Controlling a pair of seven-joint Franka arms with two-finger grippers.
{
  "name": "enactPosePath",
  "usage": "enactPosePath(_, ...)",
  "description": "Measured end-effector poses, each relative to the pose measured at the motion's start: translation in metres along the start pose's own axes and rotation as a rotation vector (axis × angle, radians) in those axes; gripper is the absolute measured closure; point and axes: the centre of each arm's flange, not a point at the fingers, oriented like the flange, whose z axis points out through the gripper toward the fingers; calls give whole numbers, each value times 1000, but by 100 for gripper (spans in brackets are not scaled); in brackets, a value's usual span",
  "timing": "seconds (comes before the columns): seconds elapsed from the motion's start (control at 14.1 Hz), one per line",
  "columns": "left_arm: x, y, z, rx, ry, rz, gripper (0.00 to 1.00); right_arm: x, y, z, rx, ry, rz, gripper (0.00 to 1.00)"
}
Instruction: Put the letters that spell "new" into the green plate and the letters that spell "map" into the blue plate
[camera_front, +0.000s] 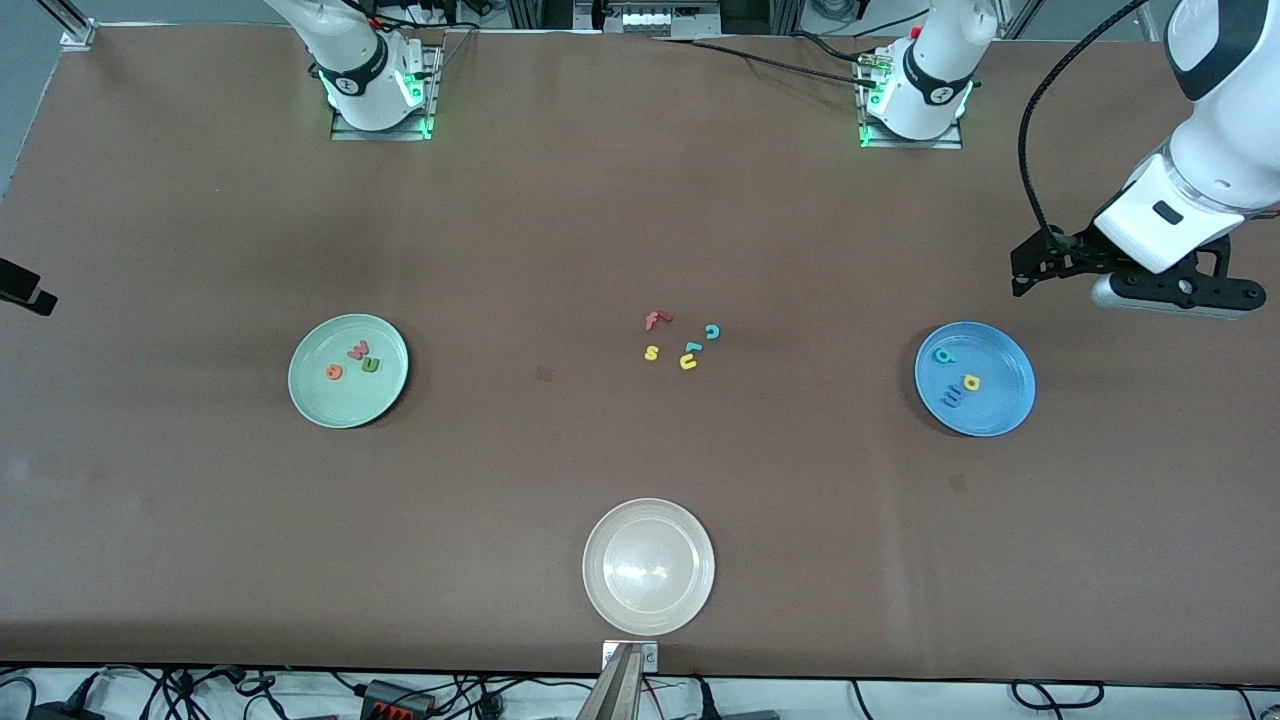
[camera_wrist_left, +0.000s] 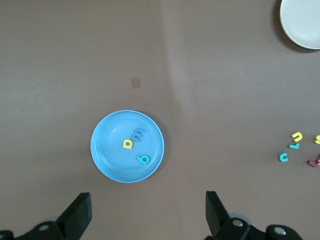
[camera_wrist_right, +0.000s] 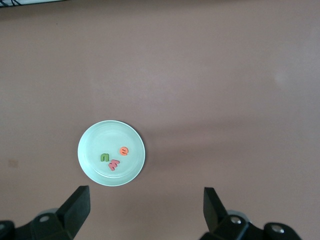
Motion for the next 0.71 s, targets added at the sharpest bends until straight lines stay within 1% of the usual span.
enactPosePath(0.21,0,0,0,0,0,0,0,-5,-12,-1,-15,-5,-26,0)
enactPosePath(0.57,0,0,0,0,0,0,0,-27,-11,-2,-10,-16,-25,0)
enactPosePath(0.71,0,0,0,0,0,-1,0,-36,-11,2,-8,-11,-27,0)
